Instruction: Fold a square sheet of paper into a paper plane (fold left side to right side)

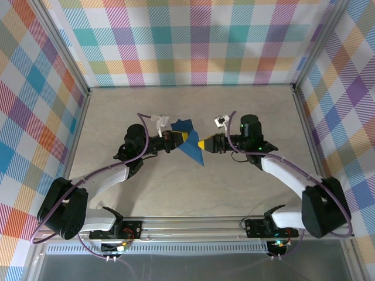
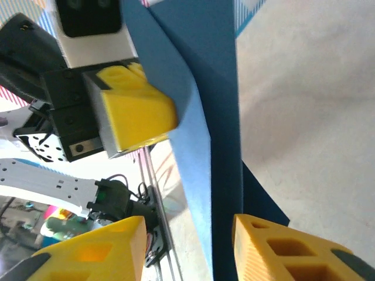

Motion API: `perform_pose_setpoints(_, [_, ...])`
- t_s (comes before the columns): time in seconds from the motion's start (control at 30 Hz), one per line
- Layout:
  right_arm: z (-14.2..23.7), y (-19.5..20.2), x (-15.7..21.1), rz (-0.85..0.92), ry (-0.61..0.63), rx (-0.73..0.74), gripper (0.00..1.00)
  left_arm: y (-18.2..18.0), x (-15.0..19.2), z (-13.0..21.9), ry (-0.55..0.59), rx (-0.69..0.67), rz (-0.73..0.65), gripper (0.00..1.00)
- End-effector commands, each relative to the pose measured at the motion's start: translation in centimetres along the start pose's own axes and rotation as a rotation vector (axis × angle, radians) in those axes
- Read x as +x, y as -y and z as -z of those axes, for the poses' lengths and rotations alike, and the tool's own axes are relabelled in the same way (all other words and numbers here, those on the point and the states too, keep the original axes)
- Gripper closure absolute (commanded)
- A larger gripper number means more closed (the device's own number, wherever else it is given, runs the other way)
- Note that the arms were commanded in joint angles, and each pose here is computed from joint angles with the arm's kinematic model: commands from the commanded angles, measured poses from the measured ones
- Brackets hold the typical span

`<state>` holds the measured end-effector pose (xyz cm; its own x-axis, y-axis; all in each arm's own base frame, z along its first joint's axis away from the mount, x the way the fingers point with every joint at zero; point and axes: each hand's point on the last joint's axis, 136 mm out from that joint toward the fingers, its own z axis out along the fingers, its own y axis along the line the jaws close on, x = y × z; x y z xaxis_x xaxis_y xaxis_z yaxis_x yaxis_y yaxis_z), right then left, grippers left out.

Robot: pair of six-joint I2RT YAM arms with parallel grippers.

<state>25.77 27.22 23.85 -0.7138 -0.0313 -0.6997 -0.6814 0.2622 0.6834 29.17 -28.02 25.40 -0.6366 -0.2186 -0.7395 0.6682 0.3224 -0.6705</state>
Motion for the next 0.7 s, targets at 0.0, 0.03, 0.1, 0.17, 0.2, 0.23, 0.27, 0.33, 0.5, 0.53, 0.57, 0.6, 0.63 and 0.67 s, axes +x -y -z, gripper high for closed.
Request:
perform_pose_setpoints(0.0, [1.6,0.6,0.5,0.044,0.02,0.101,0.47,2.3,-1.2,-0.2,0.012,0.073,-0.042,0.9])
perform_pose_setpoints(0.03, [1.8,0.9,0.8,0.04,0.019,0.116,0.45,2.4,-1.3,-0.2,0.011,0.079,-0.042,0.9])
perform_pose_setpoints(0.1, [2.2,1.1,1.4,0.025,0.007,0.118,0.38,2.9,-1.4,-0.3,0.011,0.102,-0.05,0.9])
perform_pose_setpoints(0.17, [2.1,0.8,1.9,0.009,-0.013,0.086,0.32,3.3,-1.4,-0.4,0.006,0.125,-0.057,0.9])
perform_pose_setpoints(0.2, [2.0,0.4,1.9,0.002,-0.019,0.06,0.29,3.6,-1.4,-0.5,0.003,0.138,-0.06,0.9])
perform_pose_setpoints(0.23, [1.8,0.0,2.0,-0.007,-0.026,0.02,0.26,3.8,-1.4,-0.6,0.001,0.153,-0.061,0.9])
perform_pose_setpoints(0.27, [1.6,-0.4,2.1,-0.016,-0.033,-0.015,0.23,4.1,-1.4,-0.7,-0.001,0.167,-0.063,0.9])
perform_pose_setpoints(0.33, [1.4,-0.8,2.3,-0.024,-0.044,-0.065,0.19,4.4,-1.4,-0.9,-0.004,0.185,-0.064,0.9])
perform_pose_setpoints(0.5, [0.8,-1.4,2.6,-0.037,-0.068,-0.16,0.14,4.4,-1.2,-1.4,-0.015,0.197,-0.055,0.91])
perform_pose_setpoints(0.53, [0.7,-1.5,2.6,-0.034,-0.068,-0.17,0.14,4.5,-1.1,-1.5,-0.018,0.2,-0.055,0.91])
perform_pose_setpoints(0.57, [0.6,-1.7,2.5,-0.03,-0.069,-0.184,0.15,4.5,-1.1,-1.6,-0.021,0.204,-0.055,0.91])
perform_pose_setpoints(0.6, [0.6,-2.0,2.3,-0.024,-0.068,-0.196,0.17,4.5,-1.0,-1.7,-0.024,0.206,-0.055,0.91])
perform_pose_setpoints(0.63, [0.6,-2.1,2.2,-0.021,-0.069,-0.204,0.23,4.6,-1.0,-1.7,-0.026,0.208,-0.053,0.91])
perform_pose_setpoints(0.67, [0.6,-2.3,2.0,-0.015,-0.068,-0.211,0.28,4.7,-1.0,-1.7,-0.026,0.21,-0.054,0.91])
